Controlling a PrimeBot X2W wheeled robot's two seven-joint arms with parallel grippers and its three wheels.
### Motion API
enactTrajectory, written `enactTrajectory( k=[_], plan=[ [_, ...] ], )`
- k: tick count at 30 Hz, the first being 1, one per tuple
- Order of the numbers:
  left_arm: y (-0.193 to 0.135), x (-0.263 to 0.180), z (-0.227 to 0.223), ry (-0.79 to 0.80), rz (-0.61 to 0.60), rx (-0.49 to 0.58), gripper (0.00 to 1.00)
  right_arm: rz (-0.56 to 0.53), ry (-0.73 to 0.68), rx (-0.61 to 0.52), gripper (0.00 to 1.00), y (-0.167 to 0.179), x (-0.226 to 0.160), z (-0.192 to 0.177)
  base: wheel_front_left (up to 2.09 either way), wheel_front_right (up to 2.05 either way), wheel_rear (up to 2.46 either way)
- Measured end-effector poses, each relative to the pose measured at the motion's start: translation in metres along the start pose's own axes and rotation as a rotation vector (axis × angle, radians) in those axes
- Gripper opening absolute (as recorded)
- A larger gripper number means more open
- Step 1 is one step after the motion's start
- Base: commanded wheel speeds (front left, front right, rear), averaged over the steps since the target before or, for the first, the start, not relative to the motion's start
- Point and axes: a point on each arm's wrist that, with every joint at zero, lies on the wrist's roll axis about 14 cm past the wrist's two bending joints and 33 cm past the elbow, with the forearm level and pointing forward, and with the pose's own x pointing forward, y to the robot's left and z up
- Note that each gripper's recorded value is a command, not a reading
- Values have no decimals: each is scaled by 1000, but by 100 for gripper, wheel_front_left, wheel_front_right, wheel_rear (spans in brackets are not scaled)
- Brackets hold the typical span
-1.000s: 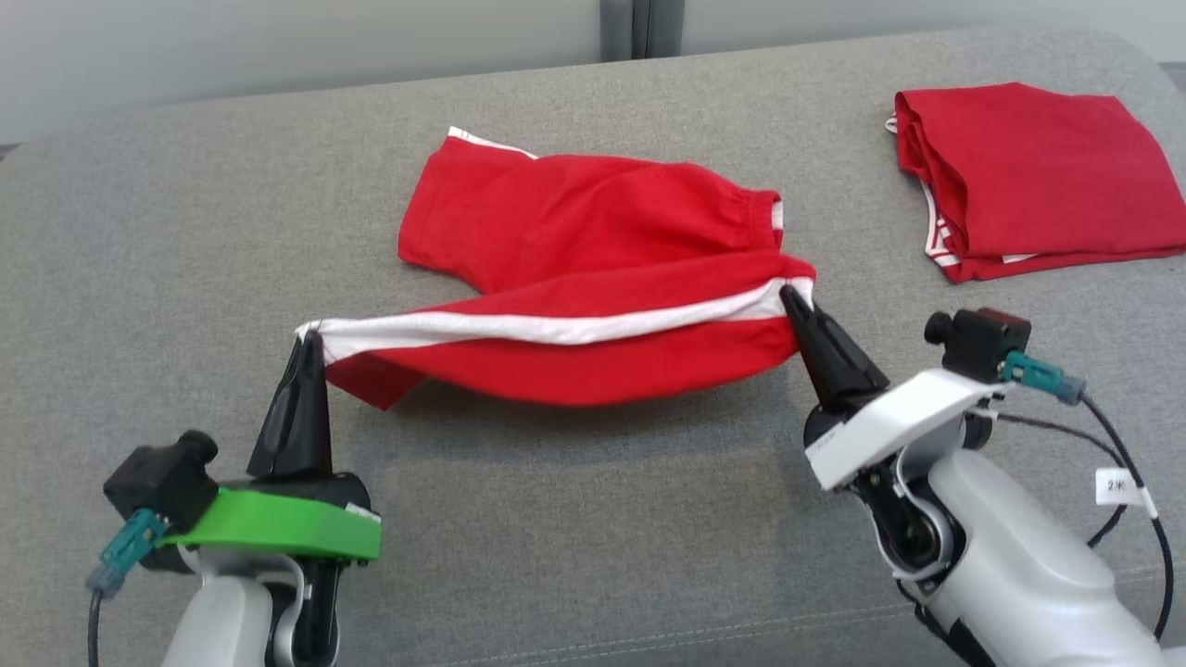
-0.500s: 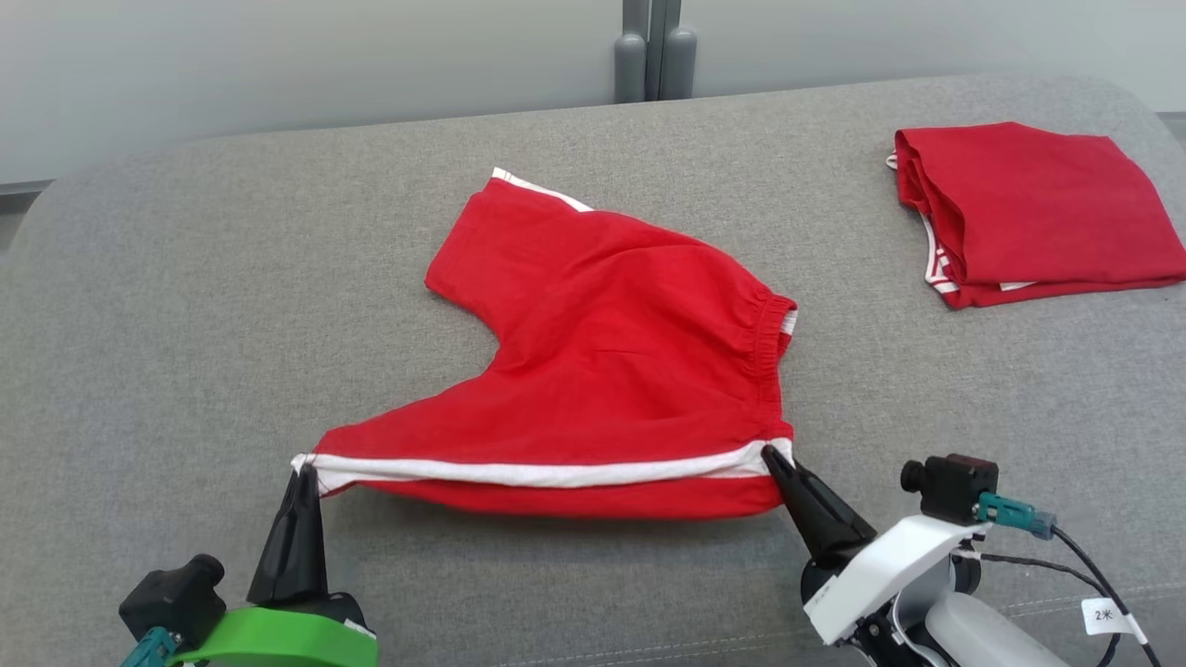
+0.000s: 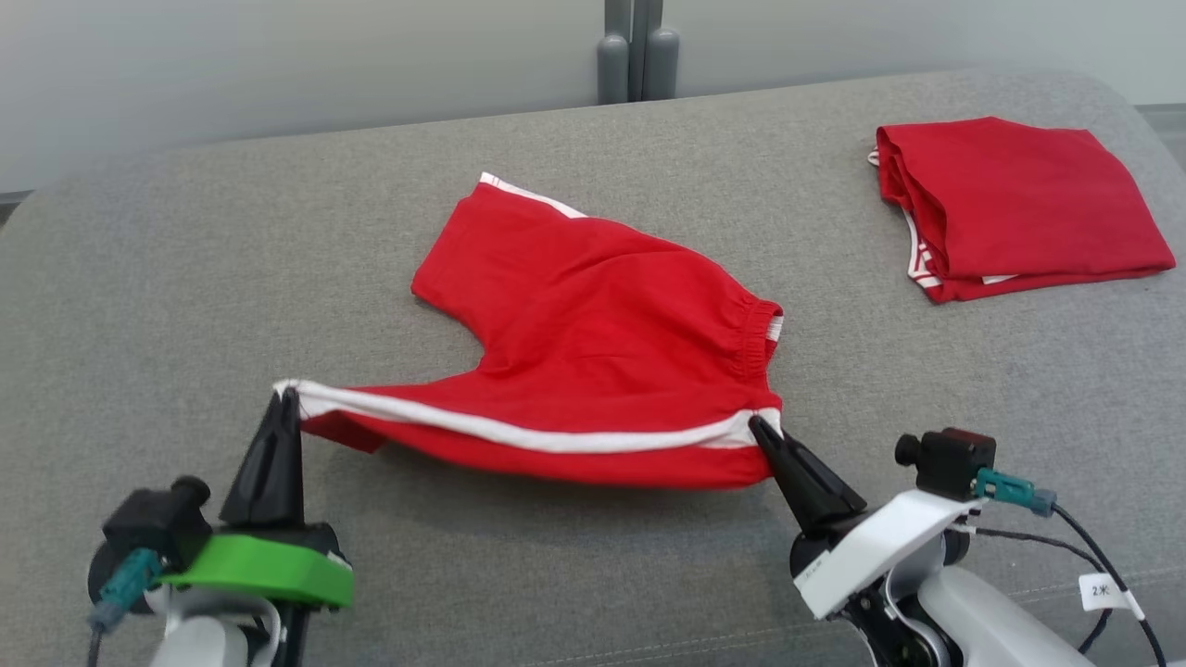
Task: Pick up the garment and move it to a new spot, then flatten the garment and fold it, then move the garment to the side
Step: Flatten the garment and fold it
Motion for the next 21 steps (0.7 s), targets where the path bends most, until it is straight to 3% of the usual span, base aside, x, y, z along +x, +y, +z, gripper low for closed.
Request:
enactTrajectory(
  k=[11,21],
  plan=[
    [-31,94,47,-42,-214,156,0,-26,-120,46,0,-7,39,44,0,0,0],
    [-44,179,18,113,-318,244,0,-124,-135,65,0,-46,79,54,0,0,0]
  ],
)
